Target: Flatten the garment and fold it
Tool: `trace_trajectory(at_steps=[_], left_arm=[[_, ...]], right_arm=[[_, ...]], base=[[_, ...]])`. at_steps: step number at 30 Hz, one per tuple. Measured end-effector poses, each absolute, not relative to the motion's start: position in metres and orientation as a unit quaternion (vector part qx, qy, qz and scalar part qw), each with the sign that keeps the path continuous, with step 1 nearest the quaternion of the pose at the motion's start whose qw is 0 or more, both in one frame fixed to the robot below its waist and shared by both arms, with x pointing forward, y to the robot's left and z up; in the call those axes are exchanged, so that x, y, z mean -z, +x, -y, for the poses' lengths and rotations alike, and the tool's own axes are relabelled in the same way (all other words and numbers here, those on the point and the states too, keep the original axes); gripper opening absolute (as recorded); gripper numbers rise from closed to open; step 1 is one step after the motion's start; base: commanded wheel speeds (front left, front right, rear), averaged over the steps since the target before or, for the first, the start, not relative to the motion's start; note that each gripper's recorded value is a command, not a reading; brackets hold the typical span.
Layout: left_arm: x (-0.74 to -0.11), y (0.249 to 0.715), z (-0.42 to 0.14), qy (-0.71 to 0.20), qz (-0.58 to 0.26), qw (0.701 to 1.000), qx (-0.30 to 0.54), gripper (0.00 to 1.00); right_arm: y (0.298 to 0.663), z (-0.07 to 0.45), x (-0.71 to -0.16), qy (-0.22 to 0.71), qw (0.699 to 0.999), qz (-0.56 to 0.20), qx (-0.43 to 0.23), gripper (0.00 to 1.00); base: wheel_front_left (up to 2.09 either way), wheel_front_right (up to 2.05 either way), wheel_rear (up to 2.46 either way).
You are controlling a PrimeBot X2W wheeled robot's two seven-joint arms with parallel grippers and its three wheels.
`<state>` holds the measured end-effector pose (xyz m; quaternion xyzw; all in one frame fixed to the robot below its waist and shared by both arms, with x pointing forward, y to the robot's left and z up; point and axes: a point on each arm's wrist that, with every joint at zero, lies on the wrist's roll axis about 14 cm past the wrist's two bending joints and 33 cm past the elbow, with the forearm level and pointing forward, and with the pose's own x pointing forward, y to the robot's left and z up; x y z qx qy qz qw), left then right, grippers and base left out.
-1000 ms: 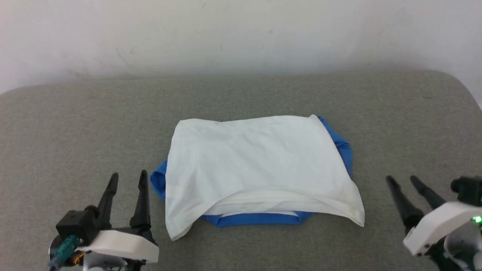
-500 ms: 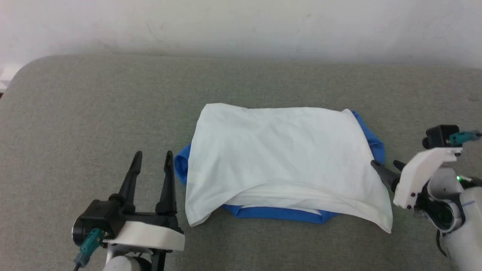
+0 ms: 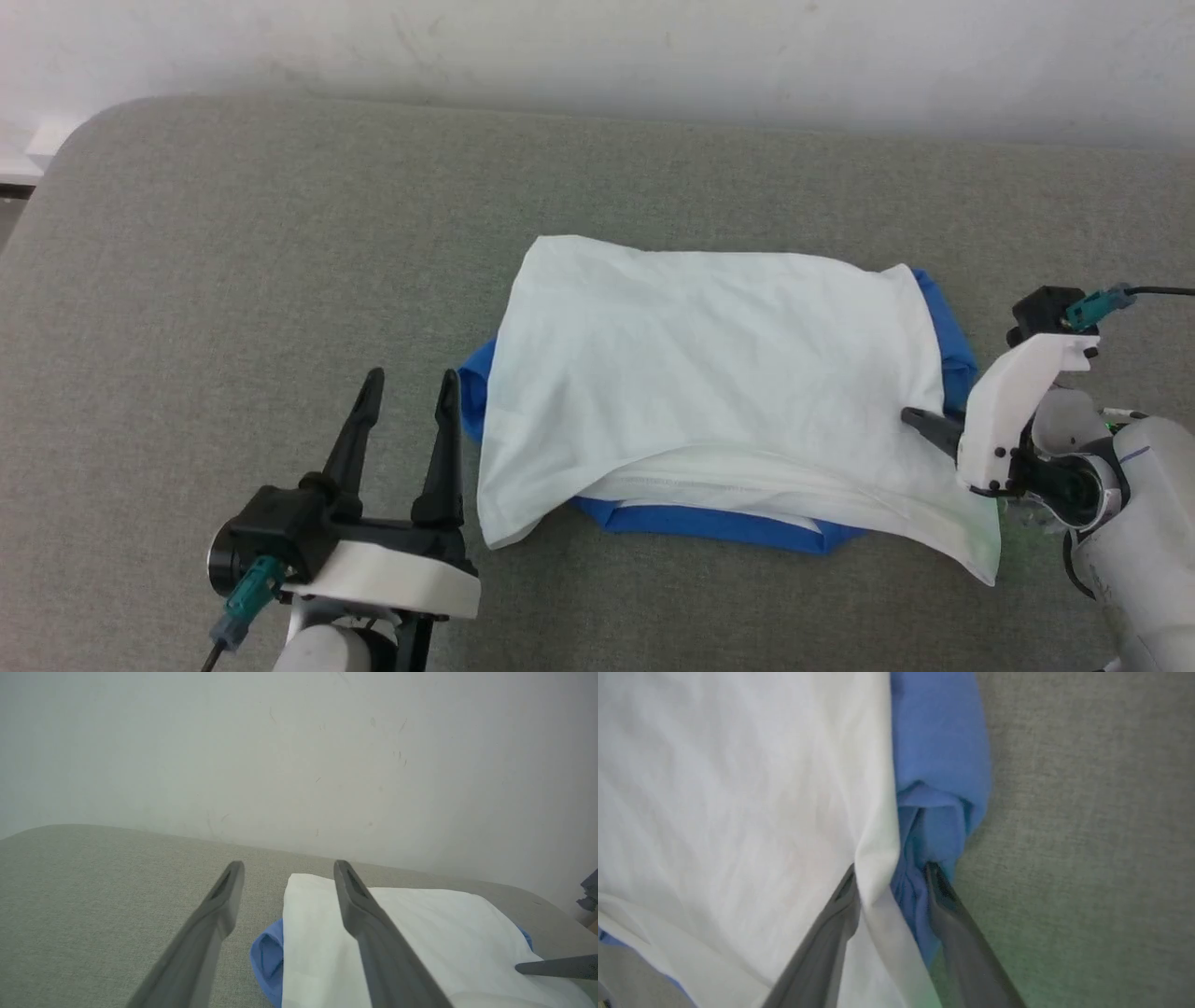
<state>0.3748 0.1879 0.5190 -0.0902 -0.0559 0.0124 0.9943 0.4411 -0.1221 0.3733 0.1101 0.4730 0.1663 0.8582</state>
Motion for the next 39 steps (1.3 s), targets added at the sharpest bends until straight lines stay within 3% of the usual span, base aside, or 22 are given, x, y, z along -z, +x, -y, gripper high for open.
trace_trajectory(at_steps=[11,26,31,39], left_arm=[[-0.527,0.375,-0.185,-0.084,0.070,0.994,-0.004,1.00],[-0.538,0.366,-0.183,-0.079,0.087,0.993,0.005,1.00],[-0.536,0.360,-0.182,-0.081,0.085,0.993,0.006,1.00],[-0.536,0.355,-0.182,-0.079,0.085,0.993,0.009,1.00]], right_arm=[[0.444,0.123,-0.398,0.094,0.897,-0.392,-0.181,0.00],[0.443,0.227,-0.431,0.024,0.935,-0.342,-0.096,0.00],[0.445,0.189,-0.445,0.026,0.934,-0.328,-0.138,0.00],[0.449,0.046,-0.471,0.113,0.910,-0.297,-0.265,0.00]], base=[[0.00,0.00,0.00],[0.00,0.00,0.00],[0.00,0.00,0.00],[0.00,0.00,0.00]])
